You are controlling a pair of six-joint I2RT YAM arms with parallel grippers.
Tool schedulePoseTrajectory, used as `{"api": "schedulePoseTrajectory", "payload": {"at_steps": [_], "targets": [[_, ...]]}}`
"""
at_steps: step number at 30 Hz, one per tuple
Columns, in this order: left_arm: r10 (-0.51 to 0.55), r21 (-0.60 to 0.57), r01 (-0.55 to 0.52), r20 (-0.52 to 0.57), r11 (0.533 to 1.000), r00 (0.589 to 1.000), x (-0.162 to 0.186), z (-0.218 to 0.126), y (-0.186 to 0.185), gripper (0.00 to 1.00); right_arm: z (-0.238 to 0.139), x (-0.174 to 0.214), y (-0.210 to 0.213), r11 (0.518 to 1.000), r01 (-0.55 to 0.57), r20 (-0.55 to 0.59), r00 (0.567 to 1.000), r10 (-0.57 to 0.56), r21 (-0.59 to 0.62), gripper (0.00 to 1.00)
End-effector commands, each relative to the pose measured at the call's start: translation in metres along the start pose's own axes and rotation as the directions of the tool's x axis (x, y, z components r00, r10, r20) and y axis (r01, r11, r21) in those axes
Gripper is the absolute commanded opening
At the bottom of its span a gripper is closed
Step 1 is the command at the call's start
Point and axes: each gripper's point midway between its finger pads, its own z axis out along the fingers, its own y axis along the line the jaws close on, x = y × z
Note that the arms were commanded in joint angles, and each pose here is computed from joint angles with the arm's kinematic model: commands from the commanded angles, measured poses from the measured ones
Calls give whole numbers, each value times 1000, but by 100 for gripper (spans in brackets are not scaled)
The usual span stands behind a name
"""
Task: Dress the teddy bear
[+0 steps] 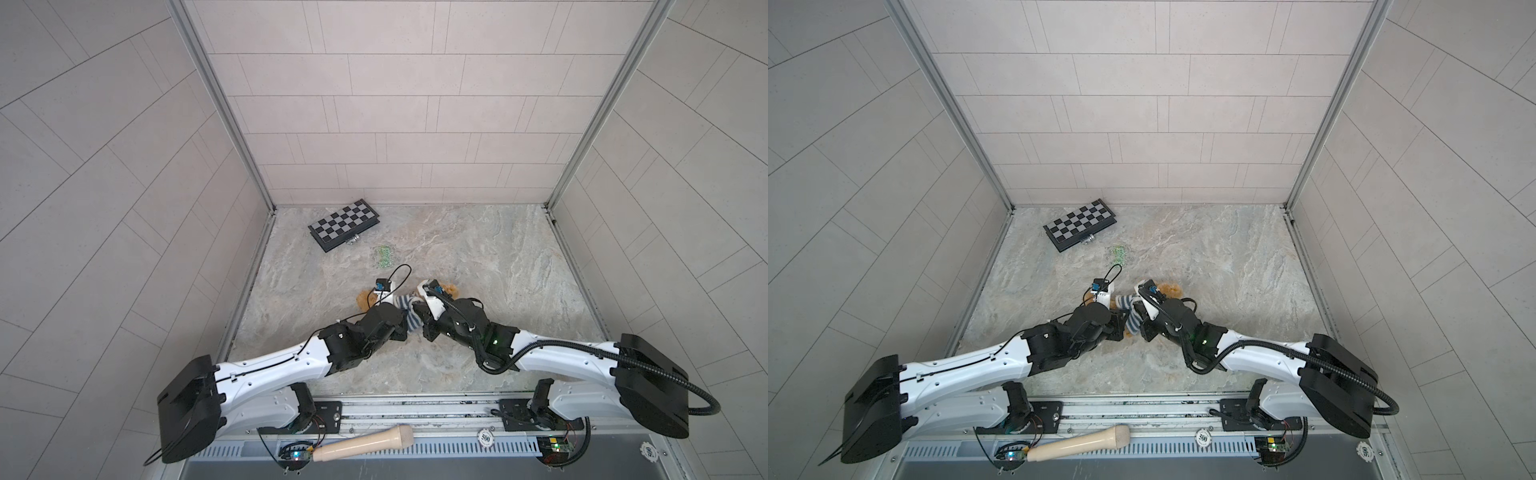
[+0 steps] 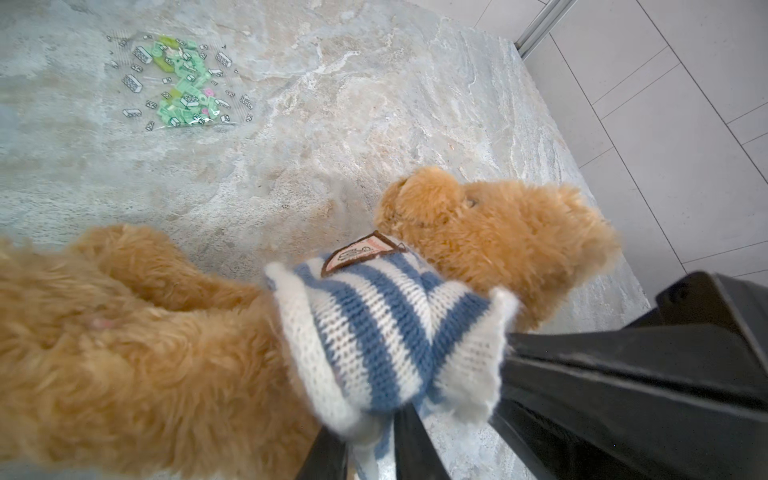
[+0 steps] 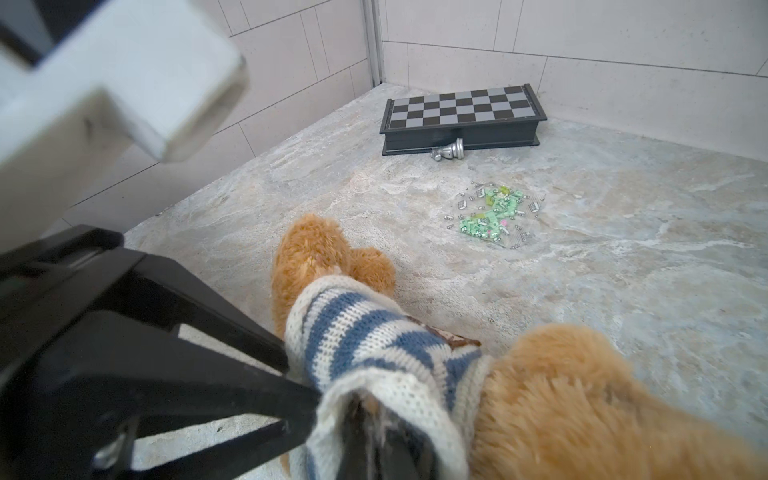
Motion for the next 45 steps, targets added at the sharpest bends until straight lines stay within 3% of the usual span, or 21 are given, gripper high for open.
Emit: {"api": "schedulePoseTrajectory", "payload": {"at_steps": [1,9,24,30,40,45], "targets": [[-2,-25,3,31,1000,1000,-11,0,3,19,-6,-19,14,998,7,75,997,-3,-55,0],[-36,-30,37,48,999,998,-16,-7,29,0,-13,-12,26,989,68,58,996,-61,-132,0],[-62,-78,65,40,995,997,-15,-18,78,0,-32,5,59,904,237,40,970,-239,-356,0],[-54,-83,56,35,995,998,-13,-20,84,0,-38,10,57,894,267,44,962,-270,-359,0],[-14,140,16,-21,990,1000,-6,-11,38,0,-17,17,43,933,232,25,972,-235,-276,0],[-28,172,33,-32,985,999,-1,-13,34,0,-19,21,33,943,239,8,970,-244,-231,18]]}}
